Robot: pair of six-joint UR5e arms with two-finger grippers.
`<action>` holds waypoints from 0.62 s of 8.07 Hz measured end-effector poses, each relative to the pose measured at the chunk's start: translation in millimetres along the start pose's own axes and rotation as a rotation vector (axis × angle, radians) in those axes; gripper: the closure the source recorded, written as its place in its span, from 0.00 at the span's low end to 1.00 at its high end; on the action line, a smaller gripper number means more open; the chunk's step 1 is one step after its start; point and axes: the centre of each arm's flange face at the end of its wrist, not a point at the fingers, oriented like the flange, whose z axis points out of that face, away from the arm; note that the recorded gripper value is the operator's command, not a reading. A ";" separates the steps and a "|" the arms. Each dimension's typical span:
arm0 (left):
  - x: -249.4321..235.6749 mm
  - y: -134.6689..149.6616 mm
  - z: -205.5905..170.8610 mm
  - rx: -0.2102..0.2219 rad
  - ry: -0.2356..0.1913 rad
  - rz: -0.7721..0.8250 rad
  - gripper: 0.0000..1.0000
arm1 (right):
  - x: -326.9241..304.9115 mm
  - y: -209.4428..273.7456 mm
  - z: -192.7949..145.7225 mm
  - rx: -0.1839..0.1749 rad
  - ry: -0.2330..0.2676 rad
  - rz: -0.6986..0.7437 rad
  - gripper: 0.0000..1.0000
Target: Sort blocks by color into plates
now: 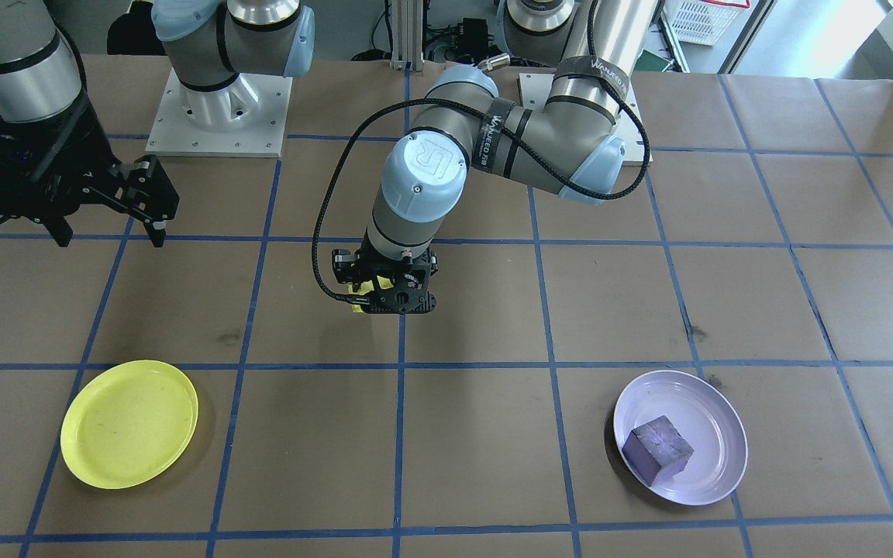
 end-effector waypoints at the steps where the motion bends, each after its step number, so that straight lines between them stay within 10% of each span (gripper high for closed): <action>1: 0.3 0.8 -2.3 0.003 0.003 0.001 0.36 | 0.1 -0.1 0.9 -0.003 0.001 0.000 0.00; 5: 0.1 0.3 -0.1 0.000 0.002 0.000 0.37 | 0.0 1.3 -1.3 -0.001 0.005 -0.003 0.00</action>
